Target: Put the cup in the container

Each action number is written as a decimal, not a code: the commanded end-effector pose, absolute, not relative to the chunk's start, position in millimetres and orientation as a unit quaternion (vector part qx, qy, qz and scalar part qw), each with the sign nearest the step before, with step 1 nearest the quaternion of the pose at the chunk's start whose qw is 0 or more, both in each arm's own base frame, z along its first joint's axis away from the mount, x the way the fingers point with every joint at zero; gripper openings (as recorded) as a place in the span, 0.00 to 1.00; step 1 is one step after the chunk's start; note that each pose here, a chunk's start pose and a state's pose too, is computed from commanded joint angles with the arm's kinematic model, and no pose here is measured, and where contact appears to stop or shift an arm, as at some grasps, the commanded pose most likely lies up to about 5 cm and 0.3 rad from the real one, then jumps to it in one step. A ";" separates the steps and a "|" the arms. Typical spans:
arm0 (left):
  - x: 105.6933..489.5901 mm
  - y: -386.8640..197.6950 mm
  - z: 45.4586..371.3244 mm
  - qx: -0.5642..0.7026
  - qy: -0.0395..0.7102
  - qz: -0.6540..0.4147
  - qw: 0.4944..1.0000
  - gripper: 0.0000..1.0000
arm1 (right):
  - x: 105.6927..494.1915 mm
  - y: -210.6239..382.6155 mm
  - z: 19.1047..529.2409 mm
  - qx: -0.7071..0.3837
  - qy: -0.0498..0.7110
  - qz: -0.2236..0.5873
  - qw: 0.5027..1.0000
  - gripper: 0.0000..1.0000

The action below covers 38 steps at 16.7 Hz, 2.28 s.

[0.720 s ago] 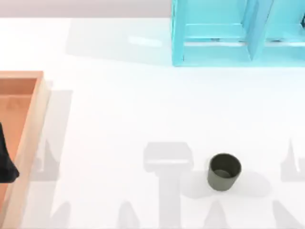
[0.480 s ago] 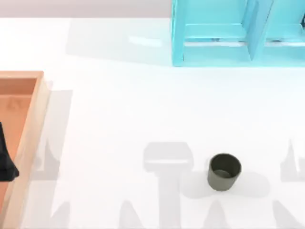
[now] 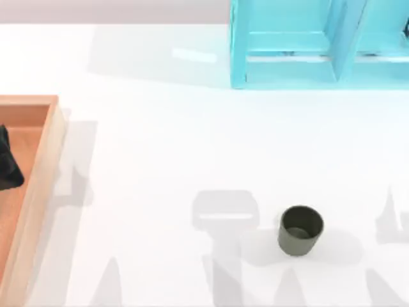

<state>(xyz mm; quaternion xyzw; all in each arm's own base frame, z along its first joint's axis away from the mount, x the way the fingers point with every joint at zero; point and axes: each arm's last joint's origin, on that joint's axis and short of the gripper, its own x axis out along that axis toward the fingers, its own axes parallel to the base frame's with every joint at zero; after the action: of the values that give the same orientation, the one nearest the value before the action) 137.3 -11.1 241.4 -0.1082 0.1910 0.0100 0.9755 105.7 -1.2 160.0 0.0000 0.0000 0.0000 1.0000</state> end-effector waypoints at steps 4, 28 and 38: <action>197.5 -32.2 285.4 -0.154 0.330 0.033 0.931 1.00 | 105.7 -1.2 160.0 0.000 0.000 0.000 1.000 1.00; 250.9 -419.5 238.7 -0.002 0.668 0.005 0.744 1.00 | 105.7 -1.2 160.0 0.000 0.000 0.000 1.000 1.00; 238.0 -429.4 235.7 0.006 0.670 -0.007 0.742 1.00 | 105.7 -1.2 160.0 0.000 0.000 0.000 1.000 1.00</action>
<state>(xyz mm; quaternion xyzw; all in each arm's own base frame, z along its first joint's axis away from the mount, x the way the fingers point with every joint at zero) 238.0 -429.4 235.7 0.0056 0.6701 -0.0070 0.7423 105.7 -1.2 160.0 0.0000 0.0000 0.0000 1.0000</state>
